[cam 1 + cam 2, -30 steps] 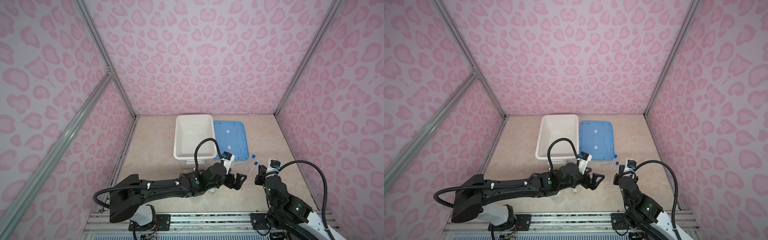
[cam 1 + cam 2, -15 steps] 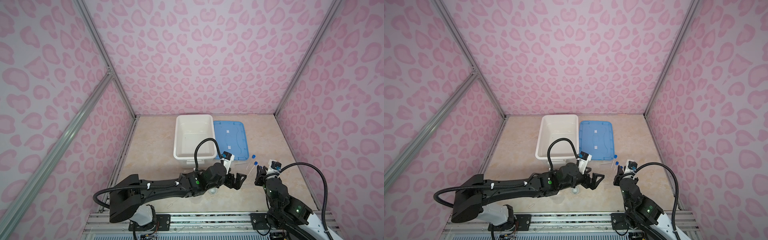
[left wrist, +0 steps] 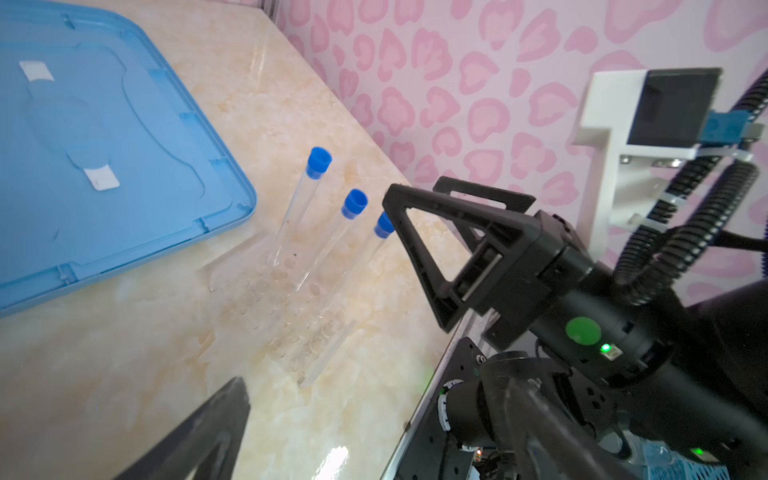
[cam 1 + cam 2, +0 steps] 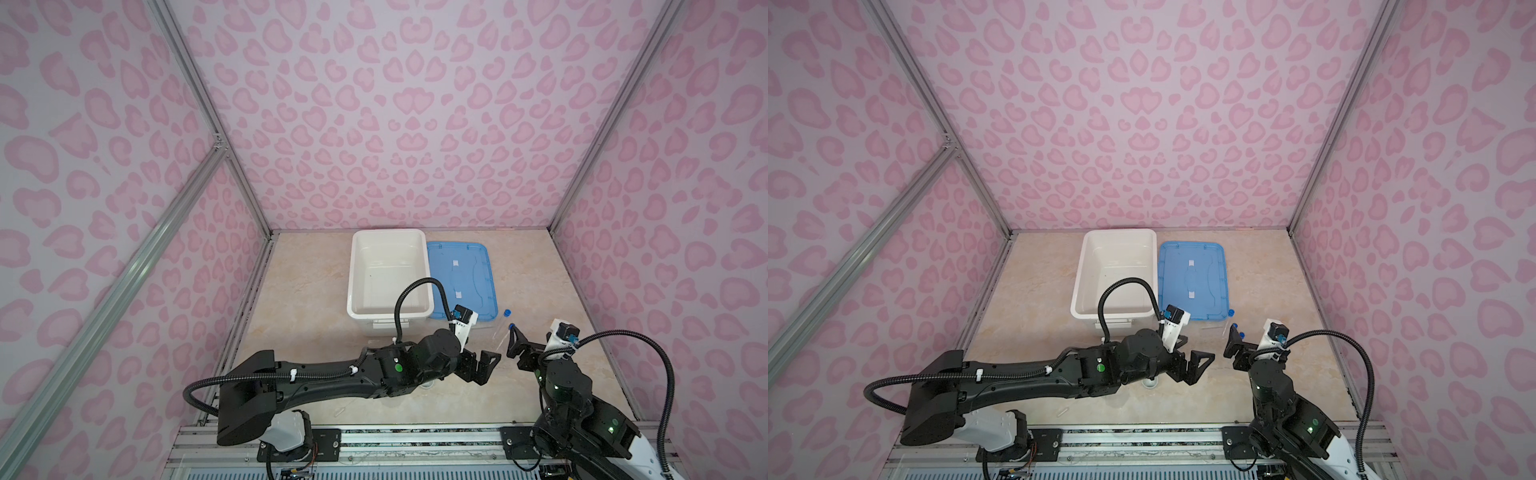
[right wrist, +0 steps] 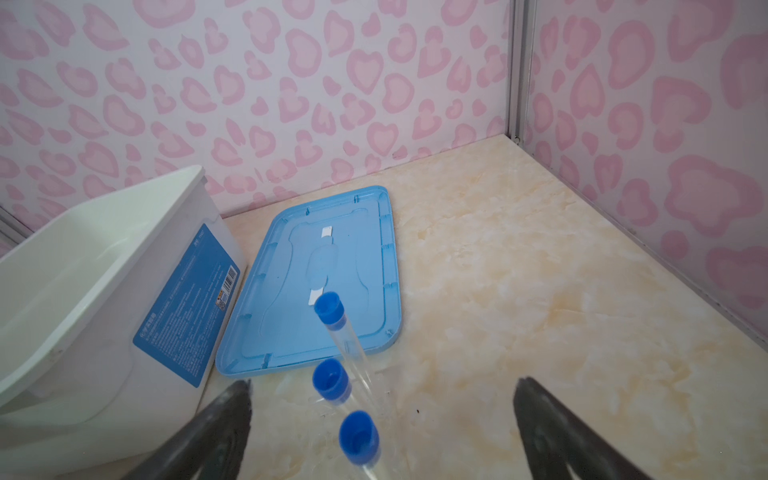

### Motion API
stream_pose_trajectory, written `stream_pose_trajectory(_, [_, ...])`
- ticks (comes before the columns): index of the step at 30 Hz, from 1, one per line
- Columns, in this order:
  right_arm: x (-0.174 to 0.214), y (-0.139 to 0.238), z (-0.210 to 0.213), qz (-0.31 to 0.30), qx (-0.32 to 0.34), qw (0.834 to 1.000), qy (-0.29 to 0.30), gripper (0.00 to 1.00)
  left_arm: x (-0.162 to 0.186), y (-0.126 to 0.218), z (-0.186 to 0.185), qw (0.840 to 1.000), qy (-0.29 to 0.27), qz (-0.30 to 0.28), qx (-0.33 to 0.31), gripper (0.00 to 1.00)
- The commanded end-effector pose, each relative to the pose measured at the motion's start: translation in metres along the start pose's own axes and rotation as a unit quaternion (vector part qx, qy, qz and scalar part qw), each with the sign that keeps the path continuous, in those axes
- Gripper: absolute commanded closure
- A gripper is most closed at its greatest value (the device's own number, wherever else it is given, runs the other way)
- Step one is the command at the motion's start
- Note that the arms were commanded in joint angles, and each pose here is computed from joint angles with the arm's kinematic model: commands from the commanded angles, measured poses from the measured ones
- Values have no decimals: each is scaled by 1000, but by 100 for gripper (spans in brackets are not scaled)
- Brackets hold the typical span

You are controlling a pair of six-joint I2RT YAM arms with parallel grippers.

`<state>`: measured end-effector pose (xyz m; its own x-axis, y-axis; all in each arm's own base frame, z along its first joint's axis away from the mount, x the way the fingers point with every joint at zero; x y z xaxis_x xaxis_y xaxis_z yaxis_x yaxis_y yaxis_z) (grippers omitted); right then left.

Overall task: Organize the chemistry lab equipment
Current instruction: 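Raise the left gripper over the white bin while the right gripper withdraws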

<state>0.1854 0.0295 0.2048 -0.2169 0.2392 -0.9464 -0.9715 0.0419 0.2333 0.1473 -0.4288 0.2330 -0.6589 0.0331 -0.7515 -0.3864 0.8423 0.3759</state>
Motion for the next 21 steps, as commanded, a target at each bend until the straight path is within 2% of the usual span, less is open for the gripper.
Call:
stream_pose_trajectory(1, [-17, 7, -6, -14, 15, 1000, -9, 2, -17, 9, -5, 1000, -12, -13, -9, 2])
stream_pose_trajectory(4, [-35, 12, 0, -22, 5, 1000, -9, 2, -29, 19, -13, 1000, -18, -21, -3, 2])
stream_pose_trajectory(6, [-48, 14, 5, -26, -3, 1000, -6, 2, -41, 28, -12, 999, -22, -27, -20, 2])
stream_pose_trajectory(10, [-74, 15, 27, -19, -28, 999, 23, 2, -74, 56, 17, 994, -5, -21, -110, 2])
stream_pose_trajectory(13, [-91, 13, 45, -16, -47, 997, 52, 2, -99, 84, 39, 991, 15, -41, -130, 2])
stream_pose_trajectory(17, [-111, 9, 73, -16, -84, 993, 83, 2, -127, 131, 79, 974, 21, -97, -205, 3])
stream_pose_trajectory(19, [-118, 6, 89, -9, -106, 990, 95, 2, -139, 152, 100, 965, 17, -99, -244, 4])
stream_pose_trajectory(21, [-119, 0, 109, 10, -134, 984, 114, 2, -151, 172, 128, 951, 45, -77, -297, 4])
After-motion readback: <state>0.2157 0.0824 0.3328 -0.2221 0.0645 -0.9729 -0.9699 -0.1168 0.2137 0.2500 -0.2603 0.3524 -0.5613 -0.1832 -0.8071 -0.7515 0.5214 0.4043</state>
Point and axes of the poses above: each gripper's point midway between its finger pads, its own y axis back along the fingers, its own z axis along the line the jaws close on, x = y × z, the point moved 2 cm from there along y, back along the fingers, and after that the axes turned 3 degrees about y, right-handed, at the moved point
